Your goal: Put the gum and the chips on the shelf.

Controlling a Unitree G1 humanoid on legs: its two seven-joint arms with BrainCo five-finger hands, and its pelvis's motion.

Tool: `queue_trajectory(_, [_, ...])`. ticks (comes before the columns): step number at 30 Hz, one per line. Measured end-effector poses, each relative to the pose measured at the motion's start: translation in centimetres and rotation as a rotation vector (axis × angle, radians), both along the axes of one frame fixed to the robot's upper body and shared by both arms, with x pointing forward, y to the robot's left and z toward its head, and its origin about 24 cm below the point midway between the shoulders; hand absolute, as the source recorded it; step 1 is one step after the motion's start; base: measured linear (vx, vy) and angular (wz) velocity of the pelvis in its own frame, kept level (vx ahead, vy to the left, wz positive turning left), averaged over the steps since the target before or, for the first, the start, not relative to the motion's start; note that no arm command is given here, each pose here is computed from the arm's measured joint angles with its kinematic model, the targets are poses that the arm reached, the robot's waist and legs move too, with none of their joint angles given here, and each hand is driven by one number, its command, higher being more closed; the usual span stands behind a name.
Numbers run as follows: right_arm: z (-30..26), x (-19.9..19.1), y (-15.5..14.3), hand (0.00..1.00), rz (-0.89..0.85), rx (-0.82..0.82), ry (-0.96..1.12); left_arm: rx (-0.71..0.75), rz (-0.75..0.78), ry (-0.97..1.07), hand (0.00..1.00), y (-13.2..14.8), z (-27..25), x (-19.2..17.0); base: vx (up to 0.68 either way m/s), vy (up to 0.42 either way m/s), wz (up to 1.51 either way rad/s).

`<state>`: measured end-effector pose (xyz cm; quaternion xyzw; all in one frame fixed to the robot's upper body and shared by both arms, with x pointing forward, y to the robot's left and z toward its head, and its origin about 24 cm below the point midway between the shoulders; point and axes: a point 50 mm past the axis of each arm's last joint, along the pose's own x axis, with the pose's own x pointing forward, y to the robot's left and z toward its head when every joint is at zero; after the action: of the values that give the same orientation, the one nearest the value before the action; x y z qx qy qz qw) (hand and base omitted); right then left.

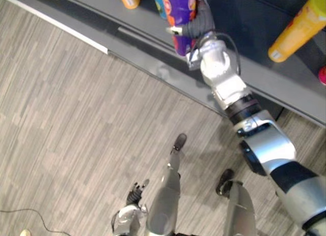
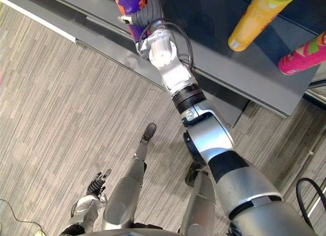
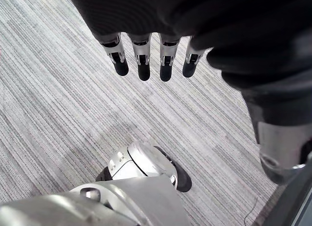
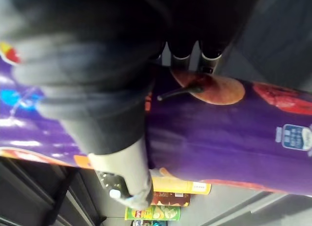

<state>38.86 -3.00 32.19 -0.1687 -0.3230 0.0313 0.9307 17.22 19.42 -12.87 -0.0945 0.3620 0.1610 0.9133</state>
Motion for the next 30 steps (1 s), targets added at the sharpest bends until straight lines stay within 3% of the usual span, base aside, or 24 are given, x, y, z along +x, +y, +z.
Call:
queue_trajectory(13, [1.4,-0.5,-0.6,1.0,-0.146,0.005,-0.124,-0.011,0.042,-0.067,0.0,-0.6,0.8,1.6,0.01,-0.063,0.01])
queue_trajectory(21, [3.4,-0.6,-3.8,1.0,-0.259,0.076,-0.187,-0.008,0.054,-0.125,0.0,-1.2,1.8,3.1,0.01,-0.051,-0.01])
queue_trajectory(30, [4.1,-0.7,-4.9,1.0,-0.301,0.093,-0.222,-0.001,0.038,-0.146,0.0,-1.5,2.1,3.5,0.03,-0.056,0.0])
